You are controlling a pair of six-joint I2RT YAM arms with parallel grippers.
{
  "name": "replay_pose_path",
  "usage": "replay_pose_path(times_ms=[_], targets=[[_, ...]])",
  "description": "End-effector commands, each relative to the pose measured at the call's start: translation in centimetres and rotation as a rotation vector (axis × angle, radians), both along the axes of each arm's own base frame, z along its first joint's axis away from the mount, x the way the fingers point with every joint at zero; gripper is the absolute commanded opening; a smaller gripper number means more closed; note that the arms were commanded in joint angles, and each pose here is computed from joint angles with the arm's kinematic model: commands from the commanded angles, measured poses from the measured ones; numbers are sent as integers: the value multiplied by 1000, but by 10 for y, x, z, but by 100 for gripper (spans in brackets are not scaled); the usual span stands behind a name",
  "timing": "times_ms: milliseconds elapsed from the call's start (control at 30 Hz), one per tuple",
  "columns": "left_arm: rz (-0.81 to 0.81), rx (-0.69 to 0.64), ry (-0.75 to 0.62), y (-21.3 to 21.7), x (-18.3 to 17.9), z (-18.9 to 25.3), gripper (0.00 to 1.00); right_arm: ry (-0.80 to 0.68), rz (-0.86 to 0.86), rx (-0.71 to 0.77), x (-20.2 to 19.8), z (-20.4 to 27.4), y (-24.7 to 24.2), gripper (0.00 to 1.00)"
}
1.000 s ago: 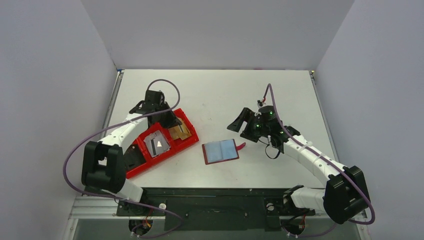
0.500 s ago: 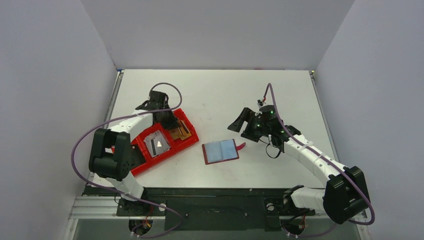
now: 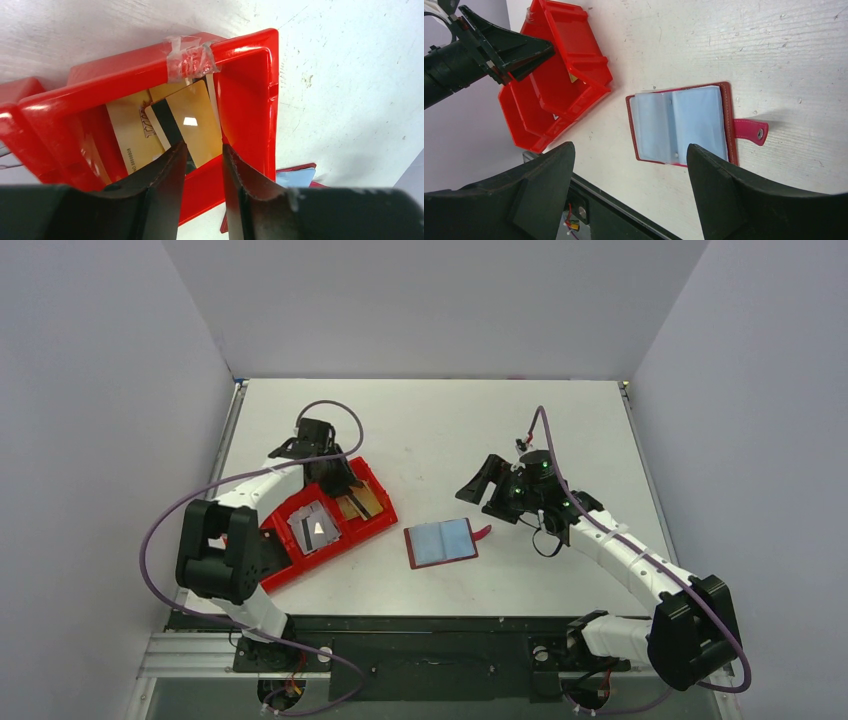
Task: Take the credit cards out of the card holder
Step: Place the credit card in the storage box.
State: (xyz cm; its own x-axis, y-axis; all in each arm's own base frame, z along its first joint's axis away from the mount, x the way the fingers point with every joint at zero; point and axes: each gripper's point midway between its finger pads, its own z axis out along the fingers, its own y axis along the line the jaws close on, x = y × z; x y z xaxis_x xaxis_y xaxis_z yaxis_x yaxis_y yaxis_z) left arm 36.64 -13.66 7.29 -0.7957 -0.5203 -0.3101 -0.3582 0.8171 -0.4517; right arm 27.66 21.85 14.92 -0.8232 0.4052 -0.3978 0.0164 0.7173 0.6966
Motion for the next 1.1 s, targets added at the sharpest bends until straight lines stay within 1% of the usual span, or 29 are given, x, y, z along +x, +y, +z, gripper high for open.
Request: replay_pose_path(times_ms=[0,167,400,600,800,933,1067], targets=[[7,30,-101,10,10,41,32,-51,2,14,5,15,0,78],[-1,28,-127,11,5,56,45,-48,-1,9,6,13,-1,78],[-28,17,-161,9,0,76,53,-41,-8,1,8,9,0,78],[-55,8,-176,4,-7,88,55,-45,-23,-14,8,7,-1,78],[-80,1,-192,-4,-15,96,55,-29,-4,-33,5,0,5,78],[-102,-8,-200,-15,-22,98,56,-26,5,-42,4,-3,8,78],[-134,-13,-209,-30,-29,102,56,-37,23,-84,1,-7,14,78]])
